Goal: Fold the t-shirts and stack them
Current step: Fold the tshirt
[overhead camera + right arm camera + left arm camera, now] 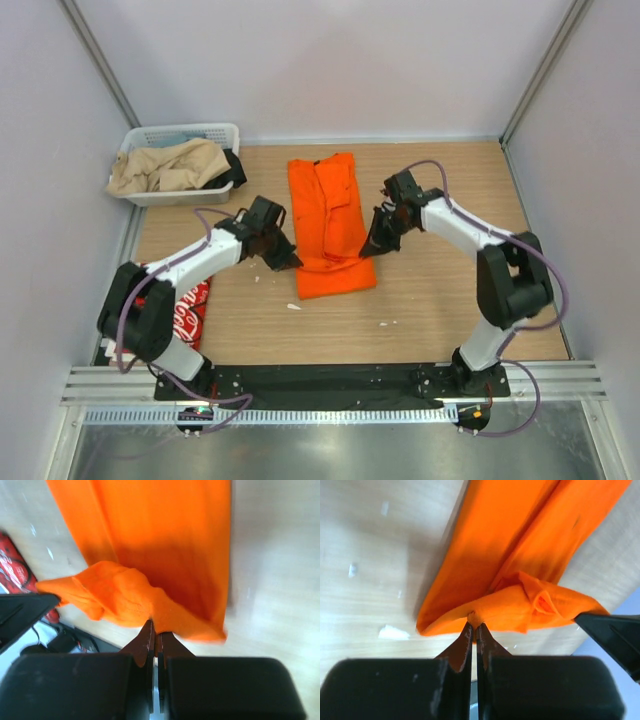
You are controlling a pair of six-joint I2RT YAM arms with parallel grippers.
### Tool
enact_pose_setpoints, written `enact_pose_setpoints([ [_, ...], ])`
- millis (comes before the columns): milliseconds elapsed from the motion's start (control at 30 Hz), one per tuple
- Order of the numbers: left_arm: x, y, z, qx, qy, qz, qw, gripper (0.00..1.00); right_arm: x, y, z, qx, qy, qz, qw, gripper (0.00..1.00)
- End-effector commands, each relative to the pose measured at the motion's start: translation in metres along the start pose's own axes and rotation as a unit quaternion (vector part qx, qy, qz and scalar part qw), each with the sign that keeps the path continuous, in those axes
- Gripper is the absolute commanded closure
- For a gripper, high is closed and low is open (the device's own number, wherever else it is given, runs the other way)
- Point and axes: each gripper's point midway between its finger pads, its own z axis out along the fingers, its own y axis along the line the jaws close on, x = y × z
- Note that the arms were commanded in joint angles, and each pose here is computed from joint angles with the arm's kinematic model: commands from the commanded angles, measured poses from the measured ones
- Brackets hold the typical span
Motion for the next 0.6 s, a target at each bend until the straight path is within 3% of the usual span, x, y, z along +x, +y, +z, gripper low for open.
enact_pose_setpoints([
  [0, -0.033, -0.024, 0.005, 0.024, 0.011, 0.030, 0.999, 1.00, -0.039, 0.008, 0.005, 0.000, 0.003, -0.041, 0.999, 0.99],
  [233, -0.090, -0.055, 0.031, 0.036, 0.010, 0.015, 0.999, 1.00, -0.119, 0.017, 0.017, 0.012, -0.014, -0.055, 0.998, 0.99],
  [567, -0.124, -0.070, 0.048, 0.048, 0.012, -0.005, 0.999, 1.00, -0.153, 0.025, 0.037, -0.026, -0.009, -0.035, 0.999, 0.99],
])
